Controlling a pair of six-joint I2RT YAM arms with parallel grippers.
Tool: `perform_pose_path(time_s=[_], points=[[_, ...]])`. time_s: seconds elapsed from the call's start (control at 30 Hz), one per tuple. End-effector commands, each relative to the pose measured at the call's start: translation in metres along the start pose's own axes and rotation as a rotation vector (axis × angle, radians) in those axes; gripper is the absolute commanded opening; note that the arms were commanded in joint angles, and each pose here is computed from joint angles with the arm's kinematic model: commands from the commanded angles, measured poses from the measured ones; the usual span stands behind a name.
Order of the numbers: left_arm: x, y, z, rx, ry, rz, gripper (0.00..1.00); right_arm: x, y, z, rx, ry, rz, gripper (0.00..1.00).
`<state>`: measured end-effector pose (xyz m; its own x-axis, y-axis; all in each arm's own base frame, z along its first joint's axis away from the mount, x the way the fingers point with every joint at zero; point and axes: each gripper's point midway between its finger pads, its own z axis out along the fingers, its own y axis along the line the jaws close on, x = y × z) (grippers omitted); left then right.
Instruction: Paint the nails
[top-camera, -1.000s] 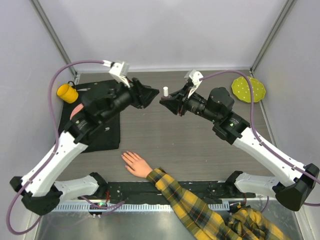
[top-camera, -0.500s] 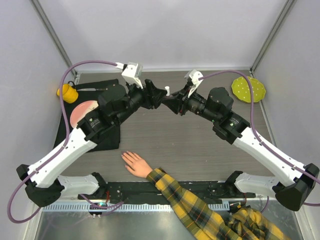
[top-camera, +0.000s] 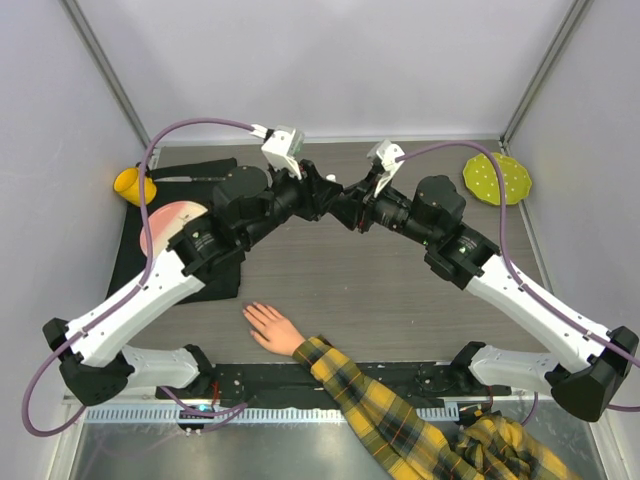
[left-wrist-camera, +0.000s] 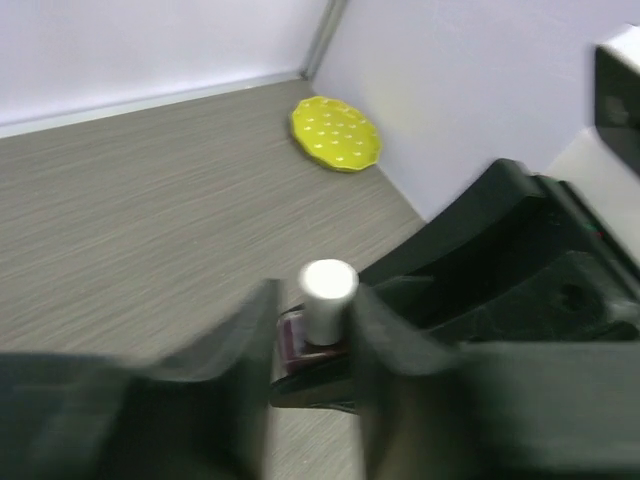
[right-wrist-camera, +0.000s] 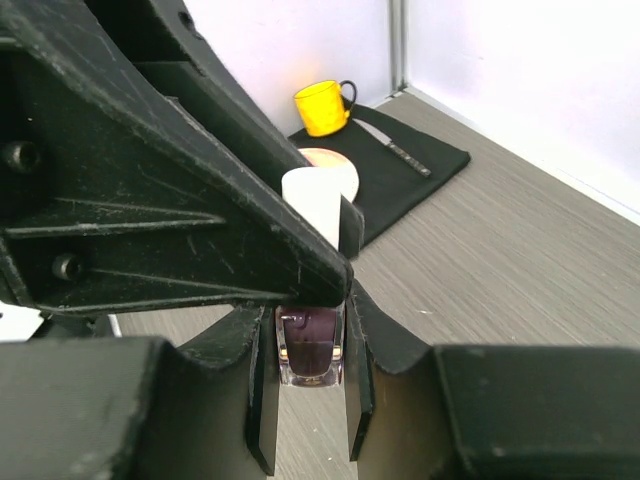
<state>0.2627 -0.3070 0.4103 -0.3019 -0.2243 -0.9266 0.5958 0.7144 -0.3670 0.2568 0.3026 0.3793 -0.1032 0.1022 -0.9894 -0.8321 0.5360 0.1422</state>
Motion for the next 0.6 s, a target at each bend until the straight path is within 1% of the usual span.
perform_pose_path(time_s=[0.0,0.03,0.07,0.1,0.13,0.17,0.2,0.23,0.27,0.3,0.33,0.37,0.4,0.5,0.53,0.57], points=[[-0.014,-0.016,-0.006,0.078,-0.026,0.029,0.17,-0.046,0.016,-0.01,-0.049,-0.139,-0.038,0.01],[-0.013,-0.02,-0.007,0.101,-0.019,0.04,0.11,-0.046,0.021,-0.011,-0.077,-0.139,-0.038,0.01],[-0.008,-0.03,-0.01,0.18,0.006,0.081,0.02,-0.049,0.026,-0.013,-0.105,-0.149,-0.044,0.01],[-0.001,-0.044,-0.015,0.286,0.042,0.101,0.0,-0.046,0.033,-0.015,-0.148,-0.149,-0.049,0.01],[0.004,-0.055,-0.021,0.386,0.079,0.114,0.0,-0.045,0.057,-0.023,-0.281,-0.143,-0.066,0.01],[0.014,-0.075,-0.042,0.613,0.159,0.124,0.0,-0.049,0.076,-0.031,-0.392,-0.164,-0.08,0.01],[0.016,-0.081,-0.053,0.714,0.189,0.111,0.0,-0.046,0.093,-0.04,-0.498,-0.157,-0.07,0.01],[0.016,-0.085,-0.06,0.817,0.18,0.109,0.0,-0.047,0.11,-0.05,-0.602,-0.16,-0.055,0.01],[0.013,-0.078,-0.067,0.887,0.182,0.1,0.0,-0.057,0.134,-0.067,-0.773,-0.205,-0.095,0.01],[0.018,-0.085,-0.089,1.014,0.262,0.023,0.0,-0.061,0.147,-0.079,-0.854,-0.166,0.03,0.01],[0.021,-0.077,-0.09,1.043,0.257,0.015,0.0,-0.073,0.155,-0.085,-0.932,-0.236,-0.007,0.01],[0.014,-0.08,-0.092,1.087,0.208,0.044,0.0,-0.076,0.162,-0.094,-0.988,-0.234,0.019,0.01],[0.017,-0.078,-0.092,1.088,0.216,0.03,0.0,-0.078,0.165,-0.1,-1.022,-0.214,0.088,0.01],[0.014,-0.076,-0.085,1.061,0.213,0.021,0.0,-0.081,0.165,-0.095,-1.031,-0.22,0.075,0.01],[0.012,-0.076,-0.083,1.052,0.205,0.029,0.0,-0.076,0.162,-0.089,-1.013,-0.195,0.094,0.01],[0.017,-0.072,-0.079,1.015,0.24,-0.003,0.0,-0.077,0.161,-0.087,-1.0,-0.192,0.091,0.01]])
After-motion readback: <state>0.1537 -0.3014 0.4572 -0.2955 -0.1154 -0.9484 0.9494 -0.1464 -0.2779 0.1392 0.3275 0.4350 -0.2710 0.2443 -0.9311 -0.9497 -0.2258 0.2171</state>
